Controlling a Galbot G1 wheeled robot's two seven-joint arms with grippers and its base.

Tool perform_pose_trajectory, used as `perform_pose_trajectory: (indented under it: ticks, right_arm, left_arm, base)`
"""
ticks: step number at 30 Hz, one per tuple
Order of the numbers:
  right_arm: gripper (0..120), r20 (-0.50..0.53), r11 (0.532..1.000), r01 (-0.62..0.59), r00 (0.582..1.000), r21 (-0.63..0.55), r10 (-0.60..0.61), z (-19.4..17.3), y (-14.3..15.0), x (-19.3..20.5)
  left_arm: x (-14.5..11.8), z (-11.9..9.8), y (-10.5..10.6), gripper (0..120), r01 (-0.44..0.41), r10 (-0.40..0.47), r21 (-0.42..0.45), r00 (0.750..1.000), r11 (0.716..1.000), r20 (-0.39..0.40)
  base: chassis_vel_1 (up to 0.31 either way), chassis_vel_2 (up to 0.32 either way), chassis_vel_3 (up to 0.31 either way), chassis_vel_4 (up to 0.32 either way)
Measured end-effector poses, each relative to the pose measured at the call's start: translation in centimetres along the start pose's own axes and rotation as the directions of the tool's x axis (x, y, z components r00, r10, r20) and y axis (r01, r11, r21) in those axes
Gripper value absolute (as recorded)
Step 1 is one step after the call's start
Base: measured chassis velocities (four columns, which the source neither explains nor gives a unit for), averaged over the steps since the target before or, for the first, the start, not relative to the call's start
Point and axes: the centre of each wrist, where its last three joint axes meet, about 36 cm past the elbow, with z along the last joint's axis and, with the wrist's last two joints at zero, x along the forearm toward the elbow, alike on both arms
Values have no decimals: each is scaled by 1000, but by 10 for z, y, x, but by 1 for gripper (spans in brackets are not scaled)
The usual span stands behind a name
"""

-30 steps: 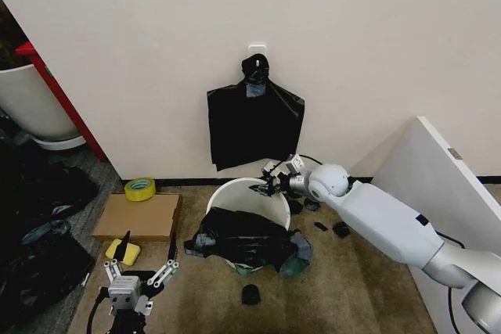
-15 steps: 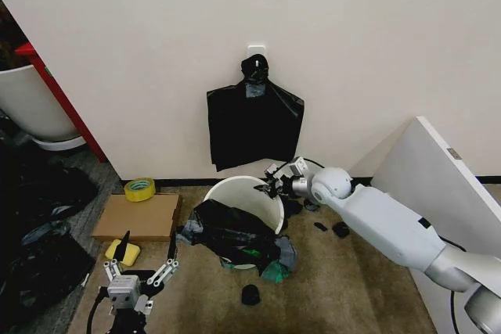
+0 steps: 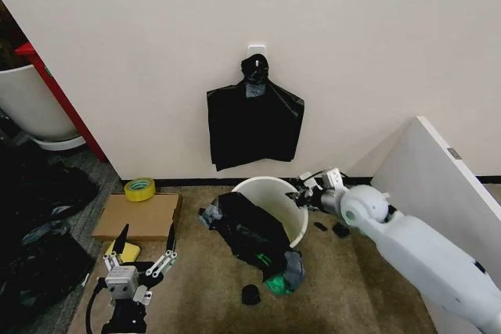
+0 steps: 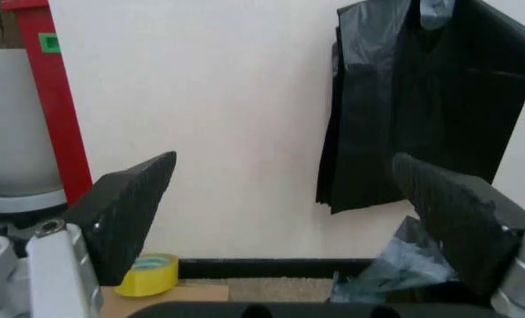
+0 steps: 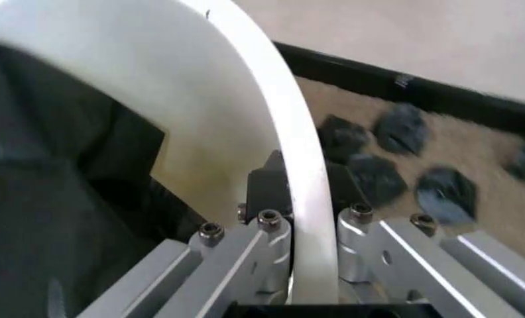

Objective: Place the garbage bag over the trash bin.

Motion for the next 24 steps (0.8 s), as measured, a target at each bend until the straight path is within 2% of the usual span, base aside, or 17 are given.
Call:
perform_pose_trajectory:
  ticks: [5, 10, 16, 24]
  right_arm:
    - [0, 0, 987, -109, 994, -121, 110, 10, 34, 16]
    - [0, -16, 944, -175, 984, -279, 178, 24, 67, 21]
    - [0, 15, 909, -159, 984, -384, 179, 40, 87, 22]
    - [0, 69, 890, -140, 980, -433, 188, 57, 98, 15]
  left_arm:
    - [-5, -2, 0, 97, -1, 1, 2, 1000, 1000, 10]
    - [-8, -5, 1, 96, -3, 3, 6, 1000, 1000, 20]
    - [-6, -6, 2, 96, -4, 4, 6, 1000, 1000, 13]
    - [-1, -6, 0, 96, 2, -2, -10, 1000, 1000, 6]
  base:
    - [0, 0, 0, 0]
    - [0, 0, 0, 0]
    - [0, 0, 0, 0]
    - [0, 0, 0, 0]
